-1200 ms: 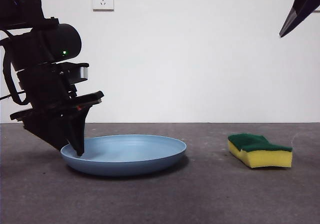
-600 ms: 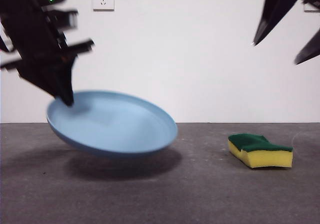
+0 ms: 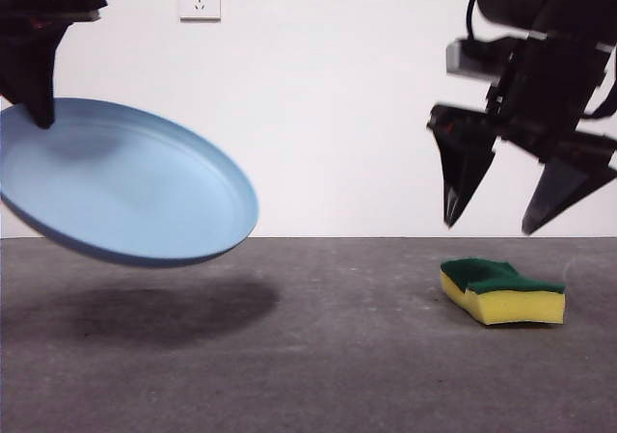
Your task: Pick up the plate,pick up the cloth,clean the plate with the cloth
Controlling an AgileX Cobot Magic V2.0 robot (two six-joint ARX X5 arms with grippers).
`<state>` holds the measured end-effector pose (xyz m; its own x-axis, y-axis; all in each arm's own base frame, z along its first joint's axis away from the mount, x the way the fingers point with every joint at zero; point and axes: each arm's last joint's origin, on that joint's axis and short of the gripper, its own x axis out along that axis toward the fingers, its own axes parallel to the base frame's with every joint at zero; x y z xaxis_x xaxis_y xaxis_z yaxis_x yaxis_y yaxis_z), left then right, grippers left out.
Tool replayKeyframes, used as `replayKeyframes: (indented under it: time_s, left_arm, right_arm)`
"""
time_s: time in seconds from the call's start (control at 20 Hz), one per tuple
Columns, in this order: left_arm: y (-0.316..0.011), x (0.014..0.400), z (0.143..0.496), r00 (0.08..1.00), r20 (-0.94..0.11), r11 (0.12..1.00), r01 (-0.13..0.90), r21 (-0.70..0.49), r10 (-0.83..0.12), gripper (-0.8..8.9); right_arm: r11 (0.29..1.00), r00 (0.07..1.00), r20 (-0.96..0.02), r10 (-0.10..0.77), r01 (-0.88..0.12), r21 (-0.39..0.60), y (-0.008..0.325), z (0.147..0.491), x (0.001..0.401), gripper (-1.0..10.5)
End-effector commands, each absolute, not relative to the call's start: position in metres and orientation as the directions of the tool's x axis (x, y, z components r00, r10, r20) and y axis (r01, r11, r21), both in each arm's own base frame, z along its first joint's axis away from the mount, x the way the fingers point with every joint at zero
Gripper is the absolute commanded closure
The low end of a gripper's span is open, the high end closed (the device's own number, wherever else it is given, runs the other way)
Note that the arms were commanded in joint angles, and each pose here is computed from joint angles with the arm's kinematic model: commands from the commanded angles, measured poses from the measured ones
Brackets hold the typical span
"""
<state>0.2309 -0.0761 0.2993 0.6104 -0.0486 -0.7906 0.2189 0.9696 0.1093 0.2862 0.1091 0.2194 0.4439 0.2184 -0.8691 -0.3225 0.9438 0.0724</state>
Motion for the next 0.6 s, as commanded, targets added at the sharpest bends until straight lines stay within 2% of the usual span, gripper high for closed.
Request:
replayKeyframes:
  time_s: [0.05,0.3,0.4,0.6]
  left_arm:
    - [-0.076,0.230,0.296,0.599,-0.799,0.966,0.231,0.121,-0.043,8.22]
    - [-0.076,0.230,0.297,0.600,-0.799,0.966,0.231,0.119,-0.046,8.22]
    - [-0.076,0.230,0.296,0.600,-0.799,0.966,0.231,0.118,-0.046,8.22]
    - [-0.076,0.230,0.297,0.600,-0.799,0.966,0.231,0.118,-0.046,8.22]
  right_arm:
    - [0.943,0.430,-0.879,0.207,-0.326,0.063,0.112,0.207,0.293,5.1]
    - [0.944,0.400,-0.895,0.195,-0.323,0.062,0.115,0.188,0.302,5.1]
    - [0.944,0.392,-0.900,0.193,-0.323,0.062,0.116,0.183,0.304,5.8]
    - [0.947,0.350,-0.920,0.175,-0.314,0.061,0.115,0.167,0.308,5.8]
